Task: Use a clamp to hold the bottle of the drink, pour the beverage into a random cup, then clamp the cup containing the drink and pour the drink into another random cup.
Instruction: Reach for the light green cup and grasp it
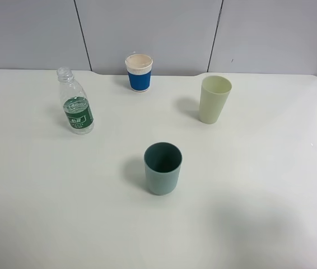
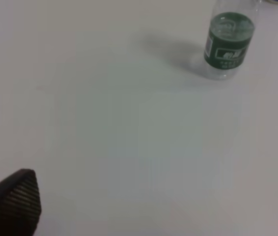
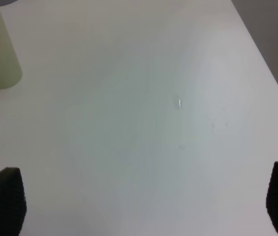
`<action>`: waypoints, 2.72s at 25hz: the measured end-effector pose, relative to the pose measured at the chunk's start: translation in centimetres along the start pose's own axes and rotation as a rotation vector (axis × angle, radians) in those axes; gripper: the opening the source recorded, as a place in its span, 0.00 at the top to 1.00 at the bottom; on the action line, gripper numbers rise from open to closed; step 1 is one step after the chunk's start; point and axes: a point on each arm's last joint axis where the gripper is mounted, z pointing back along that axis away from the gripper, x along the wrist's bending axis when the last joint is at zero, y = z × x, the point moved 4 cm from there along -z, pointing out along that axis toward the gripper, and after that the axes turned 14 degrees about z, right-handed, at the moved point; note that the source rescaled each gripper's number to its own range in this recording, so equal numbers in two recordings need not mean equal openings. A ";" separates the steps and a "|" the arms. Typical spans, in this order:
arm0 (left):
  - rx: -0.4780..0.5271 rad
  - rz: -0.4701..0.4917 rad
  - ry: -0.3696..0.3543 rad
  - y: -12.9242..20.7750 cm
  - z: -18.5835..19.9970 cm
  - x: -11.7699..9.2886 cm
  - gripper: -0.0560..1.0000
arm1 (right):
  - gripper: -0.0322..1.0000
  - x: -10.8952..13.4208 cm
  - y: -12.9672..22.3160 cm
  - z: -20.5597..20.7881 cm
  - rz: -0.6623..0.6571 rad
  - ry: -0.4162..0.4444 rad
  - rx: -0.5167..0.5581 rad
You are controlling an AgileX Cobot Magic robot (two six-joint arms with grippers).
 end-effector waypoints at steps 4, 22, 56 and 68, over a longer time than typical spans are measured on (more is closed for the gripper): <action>0.000 0.002 0.000 0.0 0.0 0.0 0.00 | 0.02 0.0 0.0 0.0 0.000 0.000 0.000; 0.000 0.002 0.000 0.0 0.0 0.0 0.00 | 0.02 0.0 0.0 0.0 0.000 0.000 0.000; 0.000 0.002 0.000 0.0 0.0 0.0 0.00 | 0.02 0.0 0.0 0.0 0.000 0.000 0.000; 0.000 0.002 0.000 0.0 0.0 0.0 0.00 | 0.02 0.0 0.0 0.0 0.001 0.000 0.000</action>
